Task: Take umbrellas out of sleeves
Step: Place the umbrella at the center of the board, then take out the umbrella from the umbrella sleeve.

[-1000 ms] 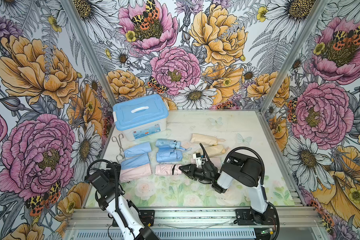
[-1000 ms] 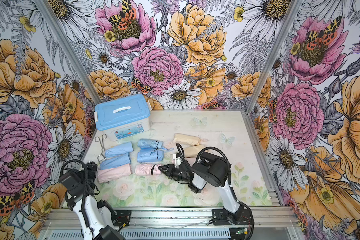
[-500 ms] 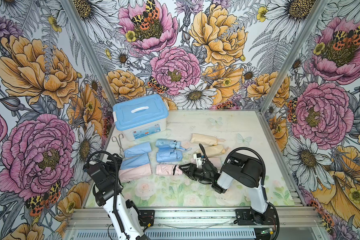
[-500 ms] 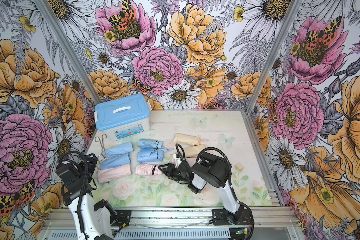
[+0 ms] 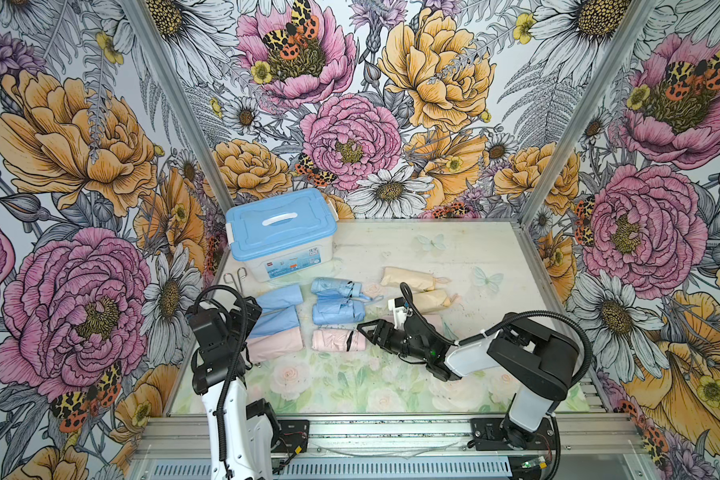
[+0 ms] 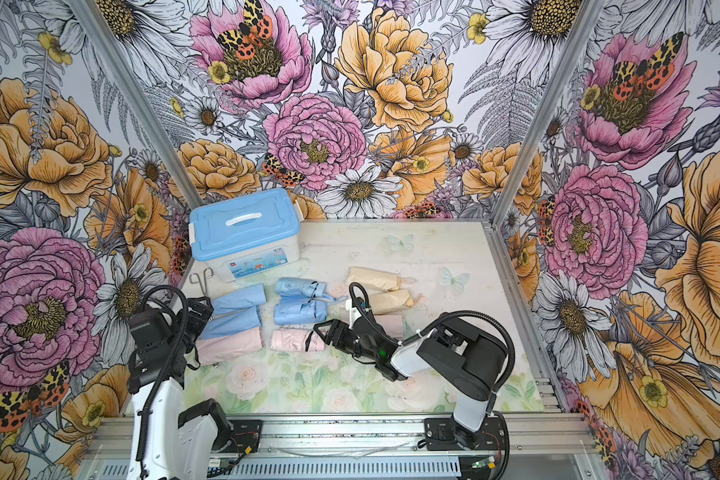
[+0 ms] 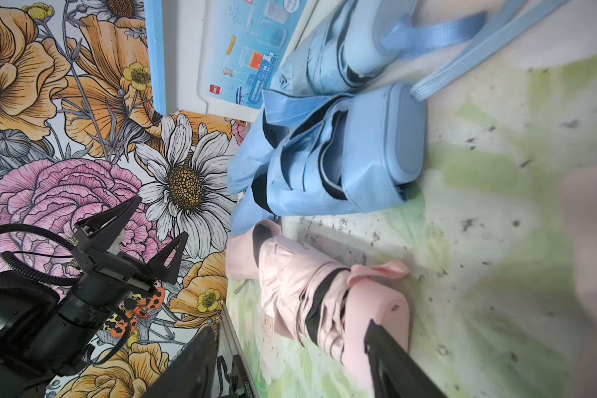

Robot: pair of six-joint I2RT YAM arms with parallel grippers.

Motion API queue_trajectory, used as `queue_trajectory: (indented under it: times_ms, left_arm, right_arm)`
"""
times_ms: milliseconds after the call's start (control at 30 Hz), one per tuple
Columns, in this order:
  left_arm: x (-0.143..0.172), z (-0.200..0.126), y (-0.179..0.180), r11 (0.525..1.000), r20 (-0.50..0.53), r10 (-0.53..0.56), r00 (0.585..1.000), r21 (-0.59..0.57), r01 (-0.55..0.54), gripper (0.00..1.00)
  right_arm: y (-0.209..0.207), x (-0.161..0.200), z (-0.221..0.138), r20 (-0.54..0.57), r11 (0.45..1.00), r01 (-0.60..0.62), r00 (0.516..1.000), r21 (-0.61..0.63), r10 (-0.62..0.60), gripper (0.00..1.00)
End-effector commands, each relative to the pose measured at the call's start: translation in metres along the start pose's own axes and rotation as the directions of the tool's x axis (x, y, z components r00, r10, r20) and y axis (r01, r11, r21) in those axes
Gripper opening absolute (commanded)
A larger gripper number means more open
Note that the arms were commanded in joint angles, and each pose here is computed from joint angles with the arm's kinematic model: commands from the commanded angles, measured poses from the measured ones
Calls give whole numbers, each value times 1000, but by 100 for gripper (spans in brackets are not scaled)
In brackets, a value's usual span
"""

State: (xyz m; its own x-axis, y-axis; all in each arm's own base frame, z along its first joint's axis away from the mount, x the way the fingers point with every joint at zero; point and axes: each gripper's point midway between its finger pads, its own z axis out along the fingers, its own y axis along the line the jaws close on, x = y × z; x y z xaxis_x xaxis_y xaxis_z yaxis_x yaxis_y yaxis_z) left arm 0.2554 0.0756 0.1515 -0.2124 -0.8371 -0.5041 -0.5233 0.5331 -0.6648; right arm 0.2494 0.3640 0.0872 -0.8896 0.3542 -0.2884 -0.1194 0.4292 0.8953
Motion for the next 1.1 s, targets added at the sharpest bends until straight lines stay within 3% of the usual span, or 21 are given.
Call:
queue_trajectory:
  times_ms: [0, 300, 433, 800, 1067]
  left_arm:
    - [-5, -4, -14, 999, 9, 45, 999, 25, -45, 99]
    - [9, -6, -54, 982, -56, 137, 989, 141, -128, 99]
    - [25, -3, -83, 958, -102, 199, 975, 231, -171, 99]
    - [85, 11, -173, 856, -224, 388, 894, 448, -258, 96]
    - [132, 23, -227, 798, -293, 475, 830, 540, -266, 93]
  right_arm:
    - [3, -6, -4, 15, 995, 67, 998, 75, -68, 72]
    - [59, -37, -35, 81, 956, 264, 958, 124, -275, 73]
    - [65, -53, -45, 78, 929, 332, 934, 167, -348, 73]
    - [51, -116, -92, 99, 890, 374, 907, 262, -410, 73]
    - [24, -155, -122, 129, 904, 317, 922, 286, -364, 73]
